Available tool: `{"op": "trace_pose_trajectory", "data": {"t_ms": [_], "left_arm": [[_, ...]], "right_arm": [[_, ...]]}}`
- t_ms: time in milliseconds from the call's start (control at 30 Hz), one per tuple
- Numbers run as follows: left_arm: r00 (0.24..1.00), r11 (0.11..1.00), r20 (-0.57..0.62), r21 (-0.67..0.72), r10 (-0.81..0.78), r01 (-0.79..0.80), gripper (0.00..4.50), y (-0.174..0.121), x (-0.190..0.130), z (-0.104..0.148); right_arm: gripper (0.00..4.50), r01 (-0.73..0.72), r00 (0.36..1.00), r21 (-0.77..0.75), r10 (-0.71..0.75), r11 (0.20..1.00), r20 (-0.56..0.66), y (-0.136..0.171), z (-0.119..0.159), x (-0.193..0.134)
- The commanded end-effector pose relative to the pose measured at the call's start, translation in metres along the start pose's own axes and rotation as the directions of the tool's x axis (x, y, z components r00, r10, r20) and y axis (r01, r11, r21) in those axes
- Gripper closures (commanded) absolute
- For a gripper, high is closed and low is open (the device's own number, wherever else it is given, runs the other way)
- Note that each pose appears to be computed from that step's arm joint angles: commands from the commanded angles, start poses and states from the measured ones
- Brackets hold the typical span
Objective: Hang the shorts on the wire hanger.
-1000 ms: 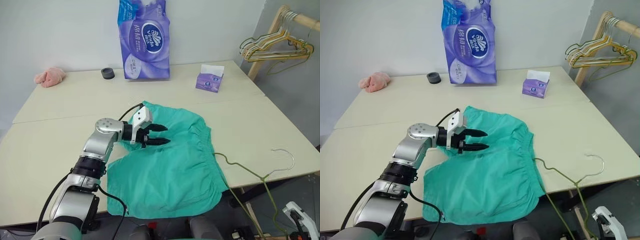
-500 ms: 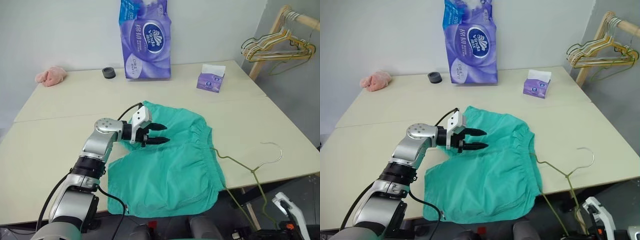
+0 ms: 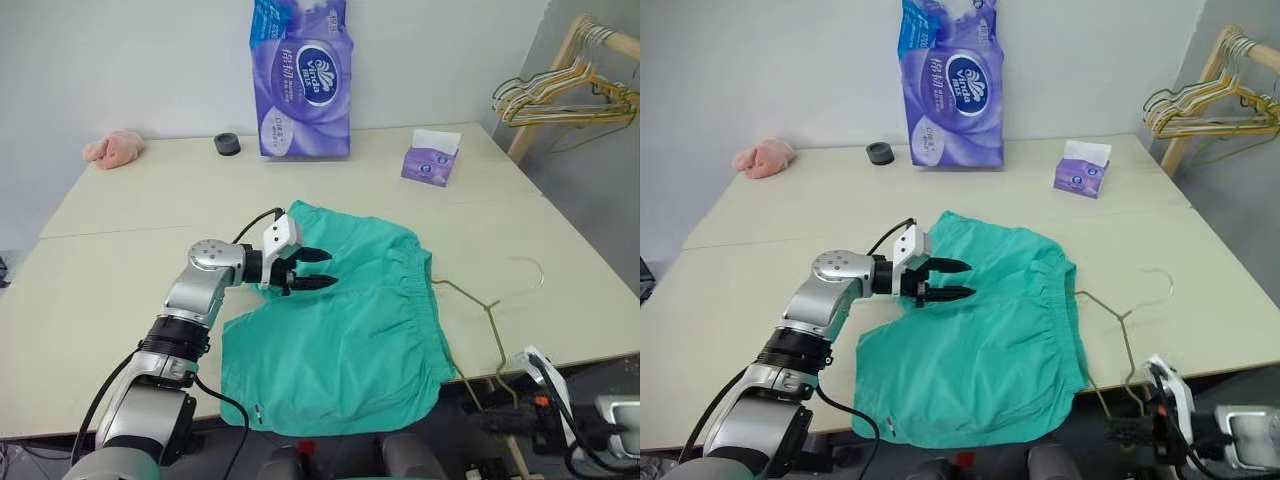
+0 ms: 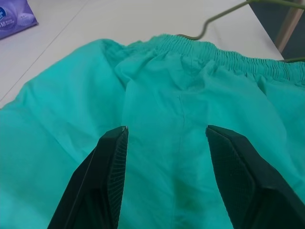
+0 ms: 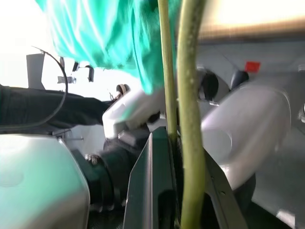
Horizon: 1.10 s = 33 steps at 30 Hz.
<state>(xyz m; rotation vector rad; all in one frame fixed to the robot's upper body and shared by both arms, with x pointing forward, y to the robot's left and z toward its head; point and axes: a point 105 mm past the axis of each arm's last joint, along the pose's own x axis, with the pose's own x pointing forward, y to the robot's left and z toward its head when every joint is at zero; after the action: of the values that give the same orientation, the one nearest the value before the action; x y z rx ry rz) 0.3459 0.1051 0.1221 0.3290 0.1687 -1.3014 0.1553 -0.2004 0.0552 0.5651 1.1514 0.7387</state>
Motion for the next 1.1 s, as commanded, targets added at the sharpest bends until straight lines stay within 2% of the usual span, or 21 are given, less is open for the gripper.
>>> {"op": "trace_pose_trajectory", "data": {"t_ms": [33, 200, 433, 567, 700, 800, 933, 1000, 1100], "left_arm": [[0.999, 0.999, 0.037, 0.037, 0.033, -0.035, 1.77, 0.006, -0.003, 0.013], [0.992, 0.993, 0.061, 0.019, 0.112, -0.113, 1.77, 0.019, -0.011, 0.018], [0.975, 0.98, 0.102, -0.014, 0.199, -0.198, 1.77, 0.035, -0.018, 0.025], [0.962, 0.971, 0.125, -0.034, 0.241, -0.238, 1.77, 0.043, -0.022, 0.031], [0.953, 0.962, 0.137, -0.045, 0.271, -0.268, 1.77, 0.048, -0.025, 0.034], [0.947, 0.958, 0.142, -0.057, 0.288, -0.282, 1.77, 0.051, -0.026, 0.034], [0.946, 0.957, 0.145, -0.057, 0.29, -0.285, 1.77, 0.051, -0.026, 0.036], [0.947, 0.957, 0.141, -0.056, 0.288, -0.283, 1.77, 0.051, -0.027, 0.036], [0.95, 0.959, 0.133, -0.055, 0.282, -0.277, 1.77, 0.05, -0.028, 0.035]], "right_arm": [[4.5, 0.009, 1.0, 0.007, -0.009, 1.0, -0.03, -0.002, 0.003, 0.003], [4.5, 0.018, 0.999, 0.032, -0.017, 0.999, -0.039, -0.007, 0.007, 0.01], [4.5, 0.026, 1.0, 0.035, -0.026, 0.999, -0.009, -0.013, 0.033, 0.027], [4.5, 0.042, 0.997, 0.031, -0.044, 0.999, 0.056, -0.015, 0.059, 0.038], [4.5, 0.06, 0.981, 0.037, -0.066, 0.998, 0.184, -0.021, 0.094, 0.035], [4.5, 0.062, 0.972, 0.023, -0.065, 0.998, 0.228, -0.019, 0.112, 0.03], [4.5, -0.021, 0.979, -0.062, 0.033, 0.998, 0.199, 0.007, 0.118, 0.016], [4.5, -0.077, 0.989, -0.12, 0.092, 0.99, 0.12, 0.024, 0.106, 0.004], [4.5, -0.096, 0.995, -0.148, 0.099, 0.984, 0.011, 0.031, 0.086, -0.003]]}}
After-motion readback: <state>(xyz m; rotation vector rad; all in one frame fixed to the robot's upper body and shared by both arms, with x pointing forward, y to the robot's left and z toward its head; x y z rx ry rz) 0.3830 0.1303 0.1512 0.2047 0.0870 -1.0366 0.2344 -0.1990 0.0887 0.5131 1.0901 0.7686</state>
